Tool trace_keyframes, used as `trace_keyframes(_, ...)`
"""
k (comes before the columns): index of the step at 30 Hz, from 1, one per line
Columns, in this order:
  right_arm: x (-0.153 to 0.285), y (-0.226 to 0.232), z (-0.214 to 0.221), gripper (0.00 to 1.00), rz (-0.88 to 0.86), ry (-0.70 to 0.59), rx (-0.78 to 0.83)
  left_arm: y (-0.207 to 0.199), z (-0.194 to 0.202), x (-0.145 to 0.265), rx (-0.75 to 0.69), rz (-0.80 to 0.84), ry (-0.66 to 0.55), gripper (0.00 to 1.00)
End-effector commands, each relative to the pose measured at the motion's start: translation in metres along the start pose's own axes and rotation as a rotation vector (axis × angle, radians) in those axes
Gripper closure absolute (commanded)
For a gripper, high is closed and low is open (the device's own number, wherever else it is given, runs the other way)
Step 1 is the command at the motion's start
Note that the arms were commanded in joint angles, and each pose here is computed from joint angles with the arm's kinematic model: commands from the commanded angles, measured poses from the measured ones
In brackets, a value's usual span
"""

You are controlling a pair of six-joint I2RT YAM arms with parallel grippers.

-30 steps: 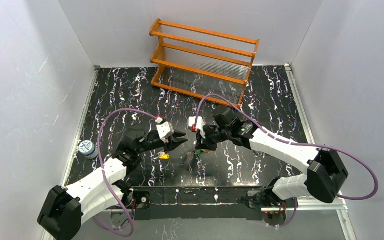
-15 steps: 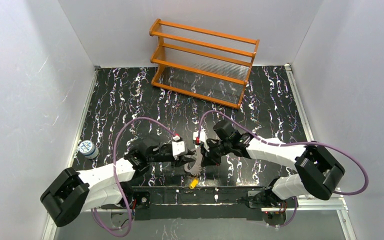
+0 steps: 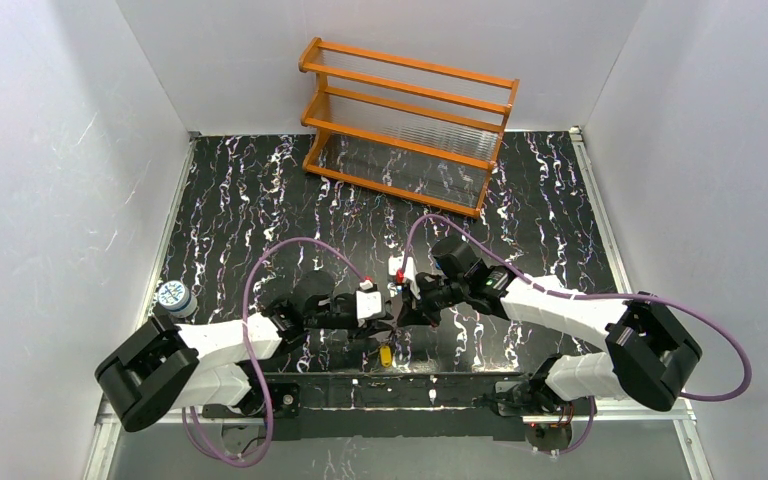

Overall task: Put the keys on the keyring
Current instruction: Adjust the keyring.

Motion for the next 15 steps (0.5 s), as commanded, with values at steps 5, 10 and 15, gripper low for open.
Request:
trace_keyframes(5, 0.0028, 0.0055, -0.0196, 0.99, -0.034, -0.057, 0.037, 0.0058, -0.0063, -0.0065, -0.016, -0.013, -0.016, 0.88)
trace_keyframes(10, 0.0043, 0.0042, -0.0222, 0.99, -0.015, -0.062, 0.045, 0.0094, -0.0076, -0.0053, 0.000, -0.051, -0.009, 0.99)
trace_keyframes(15, 0.0049, 0.0033, -0.0230, 0.99, -0.006, -0.066, 0.047, 0.0117, -0.0142, -0.0045, 0.018, -0.072, -0.036, 0.90)
Point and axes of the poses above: each gripper's point midway between its finger pads, its own x axis back along the fingers, its own y axis along the line the jaws close on, z = x × y, the point moved 6 cm from there along x, back along the fingers, and after that the axes turned 15 degrees about -x, right-handed, at the moved point
